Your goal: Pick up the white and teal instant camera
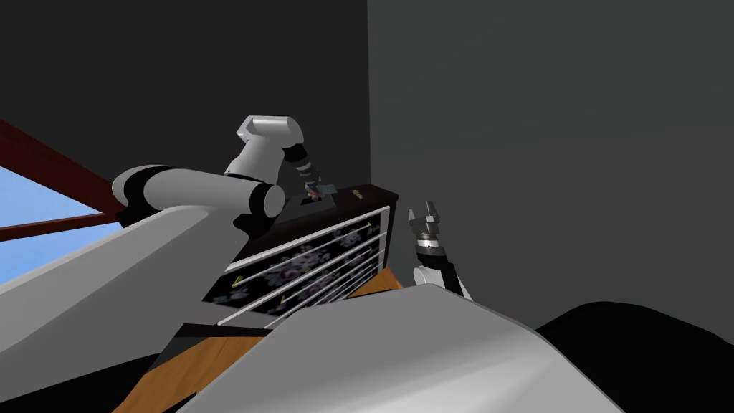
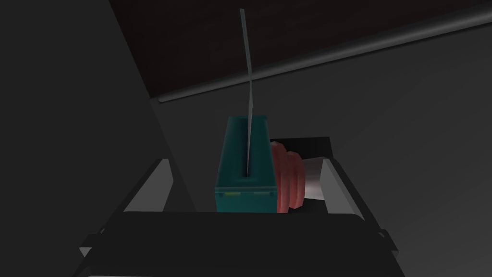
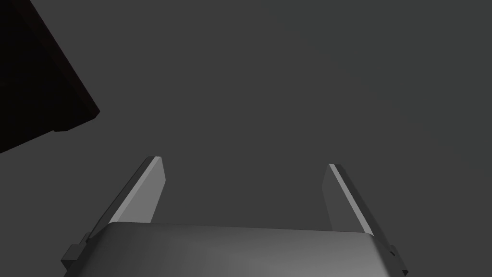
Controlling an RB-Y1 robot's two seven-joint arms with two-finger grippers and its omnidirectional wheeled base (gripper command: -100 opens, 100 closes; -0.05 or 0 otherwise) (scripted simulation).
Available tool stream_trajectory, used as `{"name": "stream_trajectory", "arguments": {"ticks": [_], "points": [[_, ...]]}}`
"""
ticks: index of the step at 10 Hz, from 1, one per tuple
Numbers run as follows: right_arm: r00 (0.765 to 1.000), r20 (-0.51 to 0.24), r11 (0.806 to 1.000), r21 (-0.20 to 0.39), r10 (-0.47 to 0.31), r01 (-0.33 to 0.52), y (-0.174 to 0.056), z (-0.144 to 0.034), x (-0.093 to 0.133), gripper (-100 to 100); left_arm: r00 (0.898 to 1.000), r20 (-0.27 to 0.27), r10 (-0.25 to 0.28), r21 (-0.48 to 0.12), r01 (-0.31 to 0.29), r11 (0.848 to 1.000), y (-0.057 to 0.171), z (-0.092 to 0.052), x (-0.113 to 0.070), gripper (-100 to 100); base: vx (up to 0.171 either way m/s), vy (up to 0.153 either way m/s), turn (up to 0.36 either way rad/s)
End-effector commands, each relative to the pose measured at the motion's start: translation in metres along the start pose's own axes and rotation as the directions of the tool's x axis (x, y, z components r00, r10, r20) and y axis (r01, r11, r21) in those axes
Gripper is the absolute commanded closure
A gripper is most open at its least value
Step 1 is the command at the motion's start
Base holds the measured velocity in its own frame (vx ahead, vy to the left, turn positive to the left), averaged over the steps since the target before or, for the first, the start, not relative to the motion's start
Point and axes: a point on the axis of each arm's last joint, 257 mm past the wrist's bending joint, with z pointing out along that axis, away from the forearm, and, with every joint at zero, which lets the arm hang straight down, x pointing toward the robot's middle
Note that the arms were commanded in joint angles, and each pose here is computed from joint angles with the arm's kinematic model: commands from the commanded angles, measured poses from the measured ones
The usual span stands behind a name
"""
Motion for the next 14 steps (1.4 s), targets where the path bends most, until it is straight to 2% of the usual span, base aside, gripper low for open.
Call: {"name": "stream_trajectory", "arguments": {"ticks": [1,3,4,8,9,10,14], "points": [[1.0,0.0,1.0,0.0,0.0,0.0,0.0,0.0,0.0,0,1.0,0.005,-0.011,0.001,0.011,1.0,0.0,0.003,0.001,-100,-0.015,0.051,-0.074],[1.0,0.0,1.0,0.0,0.0,0.0,0.0,0.0,0.0,0,1.0,0.007,-0.011,0.001,0.011,1.0,0.001,0.004,0.002,-100,-0.018,0.036,-0.045],[1.0,0.0,1.0,0.0,0.0,0.0,0.0,0.0,0.0,0,1.0,0.007,-0.013,0.001,0.013,1.0,0.001,0.004,0.002,100,0.0,0.0,0.0],[1.0,0.0,1.0,0.0,0.0,0.0,0.0,0.0,0.0,0,1.0,0.007,-0.013,0.002,0.013,1.0,0.001,0.004,0.002,100,0.0,0.0,0.0],[1.0,0.0,1.0,0.0,0.0,0.0,0.0,0.0,0.0,0,1.0,0.007,-0.013,0.002,0.013,1.0,0.001,0.004,0.002,0,0.0,0.0,0.0],[1.0,0.0,1.0,0.0,0.0,0.0,0.0,0.0,0.0,0,1.0,-0.001,0.0,0.0,0.0,1.0,0.0,-0.001,-0.001,100,0.025,-0.044,0.146],[1.0,0.0,1.0,0.0,0.0,0.0,0.0,0.0,0.0,0,1.0,-0.016,0.023,-0.003,-0.023,1.0,0.0,-0.008,-0.005,100,0.025,-0.075,0.085]]}}
